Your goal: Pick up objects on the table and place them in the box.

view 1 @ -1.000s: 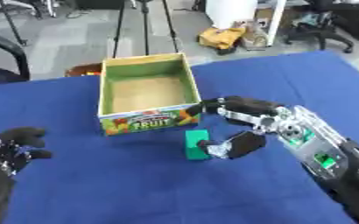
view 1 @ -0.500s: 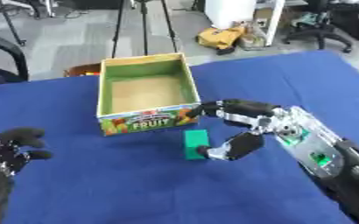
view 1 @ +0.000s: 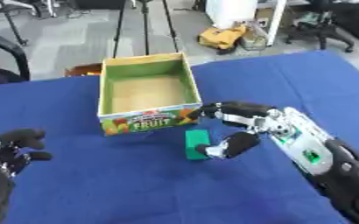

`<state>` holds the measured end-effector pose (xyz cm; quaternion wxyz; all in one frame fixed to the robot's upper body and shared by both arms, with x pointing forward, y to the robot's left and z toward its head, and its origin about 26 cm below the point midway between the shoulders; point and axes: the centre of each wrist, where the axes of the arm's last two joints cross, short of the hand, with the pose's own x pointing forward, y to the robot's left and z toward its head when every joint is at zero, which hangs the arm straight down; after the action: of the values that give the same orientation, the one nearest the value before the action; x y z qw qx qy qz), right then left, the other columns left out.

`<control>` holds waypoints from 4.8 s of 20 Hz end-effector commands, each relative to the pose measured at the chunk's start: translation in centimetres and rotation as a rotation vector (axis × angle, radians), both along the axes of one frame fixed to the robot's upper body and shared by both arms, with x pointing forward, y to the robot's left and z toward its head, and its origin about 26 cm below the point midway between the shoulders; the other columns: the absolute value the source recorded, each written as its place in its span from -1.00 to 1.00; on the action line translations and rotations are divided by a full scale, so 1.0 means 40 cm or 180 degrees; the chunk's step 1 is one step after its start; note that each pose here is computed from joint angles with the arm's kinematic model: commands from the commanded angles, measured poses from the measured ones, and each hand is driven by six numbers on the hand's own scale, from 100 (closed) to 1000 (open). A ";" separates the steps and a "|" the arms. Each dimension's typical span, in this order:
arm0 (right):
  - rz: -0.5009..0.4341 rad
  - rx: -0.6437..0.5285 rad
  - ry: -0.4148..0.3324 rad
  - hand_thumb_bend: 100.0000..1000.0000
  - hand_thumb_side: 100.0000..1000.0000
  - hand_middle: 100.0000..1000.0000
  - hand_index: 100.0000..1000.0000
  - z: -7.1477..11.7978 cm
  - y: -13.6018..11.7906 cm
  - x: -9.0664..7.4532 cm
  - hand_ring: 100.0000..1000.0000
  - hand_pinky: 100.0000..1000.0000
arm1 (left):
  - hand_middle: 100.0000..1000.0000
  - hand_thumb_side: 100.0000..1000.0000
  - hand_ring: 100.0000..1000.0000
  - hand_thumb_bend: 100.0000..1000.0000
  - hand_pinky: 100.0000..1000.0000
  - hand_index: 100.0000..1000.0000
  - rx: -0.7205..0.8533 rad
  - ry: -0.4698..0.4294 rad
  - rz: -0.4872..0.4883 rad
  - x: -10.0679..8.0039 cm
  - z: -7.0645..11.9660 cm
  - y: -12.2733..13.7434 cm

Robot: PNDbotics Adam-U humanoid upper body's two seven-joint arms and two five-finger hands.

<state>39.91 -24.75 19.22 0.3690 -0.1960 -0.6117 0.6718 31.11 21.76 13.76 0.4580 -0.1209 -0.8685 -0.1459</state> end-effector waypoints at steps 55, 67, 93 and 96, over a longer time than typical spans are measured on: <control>-0.0205 -0.0090 -0.0068 -1.00 -0.50 0.10 0.95 -0.064 -0.006 0.041 0.17 0.45 | 0.04 0.68 0.67 0.25 0.25 0.47 0.0017 -0.0035 -0.0040 -0.001 0.006 -0.005; -0.0296 0.0121 -0.0389 -1.00 -1.00 -0.77 0.86 -0.041 0.001 0.030 -0.29 0.08 | 0.04 0.68 0.67 0.25 0.25 0.47 0.0019 -0.0036 -0.0035 0.000 0.007 -0.004; -0.1250 0.0040 -0.1140 -1.00 -1.00 -0.69 0.89 0.185 -0.169 0.089 -0.26 0.18 | 0.04 0.62 0.66 0.26 0.25 0.47 0.0082 -0.0190 -0.0224 0.003 0.045 -0.016; -0.1524 0.0114 -0.1109 -1.00 -1.00 -0.66 0.88 0.162 -0.217 0.109 -0.22 0.19 | 0.04 0.62 0.66 0.25 0.25 0.47 0.0104 -0.0238 -0.0327 0.002 0.055 -0.027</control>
<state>44.13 -32.39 24.45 0.4110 -0.4191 -0.6122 0.5297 31.35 20.64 14.88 0.4371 -0.1511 -0.8695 -0.1733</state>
